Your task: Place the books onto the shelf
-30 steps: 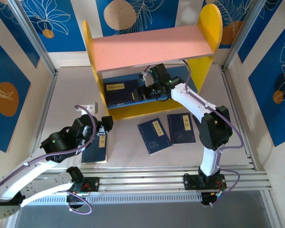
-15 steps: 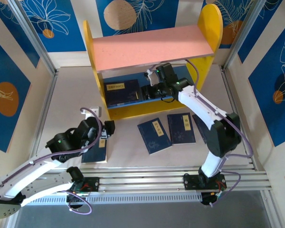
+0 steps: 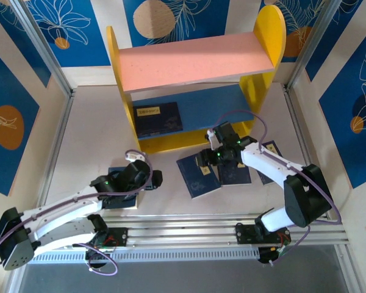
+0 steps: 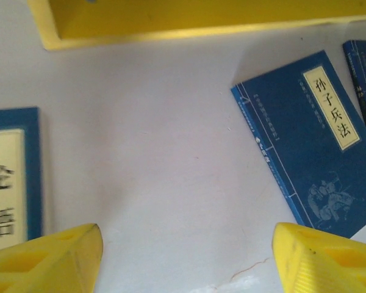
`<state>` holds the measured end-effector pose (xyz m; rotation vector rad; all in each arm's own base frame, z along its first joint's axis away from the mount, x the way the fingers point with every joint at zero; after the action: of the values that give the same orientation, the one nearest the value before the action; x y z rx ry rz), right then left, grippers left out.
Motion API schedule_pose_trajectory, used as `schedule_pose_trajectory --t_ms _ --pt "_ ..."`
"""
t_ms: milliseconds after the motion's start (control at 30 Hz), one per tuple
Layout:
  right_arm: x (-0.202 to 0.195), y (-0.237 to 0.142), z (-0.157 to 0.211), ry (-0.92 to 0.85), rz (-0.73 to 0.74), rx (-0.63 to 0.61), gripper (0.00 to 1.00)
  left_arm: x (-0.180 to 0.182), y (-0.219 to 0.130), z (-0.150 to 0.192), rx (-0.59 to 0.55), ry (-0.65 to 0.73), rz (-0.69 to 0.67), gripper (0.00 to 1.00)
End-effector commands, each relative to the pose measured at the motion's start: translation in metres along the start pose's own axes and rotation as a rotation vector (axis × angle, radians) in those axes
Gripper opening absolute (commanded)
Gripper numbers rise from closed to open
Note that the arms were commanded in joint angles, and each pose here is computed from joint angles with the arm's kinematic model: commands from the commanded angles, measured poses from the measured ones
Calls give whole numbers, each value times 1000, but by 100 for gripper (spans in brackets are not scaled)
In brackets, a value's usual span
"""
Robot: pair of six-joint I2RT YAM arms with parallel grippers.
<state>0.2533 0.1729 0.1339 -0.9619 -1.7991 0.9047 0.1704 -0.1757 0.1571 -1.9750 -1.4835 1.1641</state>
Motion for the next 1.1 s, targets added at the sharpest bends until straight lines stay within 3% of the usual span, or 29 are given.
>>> schedule_pose_trajectory --t_ms 0,167,667,1067 --pt "-7 5 1 70 29 -35 61 -16 14 3 38 -78 102 72" --pt "-17 21 10 96 99 11 60 -20 29 12 91 -99 114 71" --pt "-16 47 18 90 108 90 59 -23 52 26 174 -99 104 71" --pt "39 68 21 31 -113 118 57 -19 66 37 216 -106 89 71"
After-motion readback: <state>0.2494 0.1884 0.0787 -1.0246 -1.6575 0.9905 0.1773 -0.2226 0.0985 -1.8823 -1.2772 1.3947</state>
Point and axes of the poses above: each hand's point on the last joint's axis, 136 mm out from that joint toward the fingers, its own y axis out along the fingers, its own x axis along the line the jaws close on, z = x × y, the point moved 6 cm from there along -y, back along the fingers, and after that the axes turned 2 degrees about -y, right-handed, at the moved point
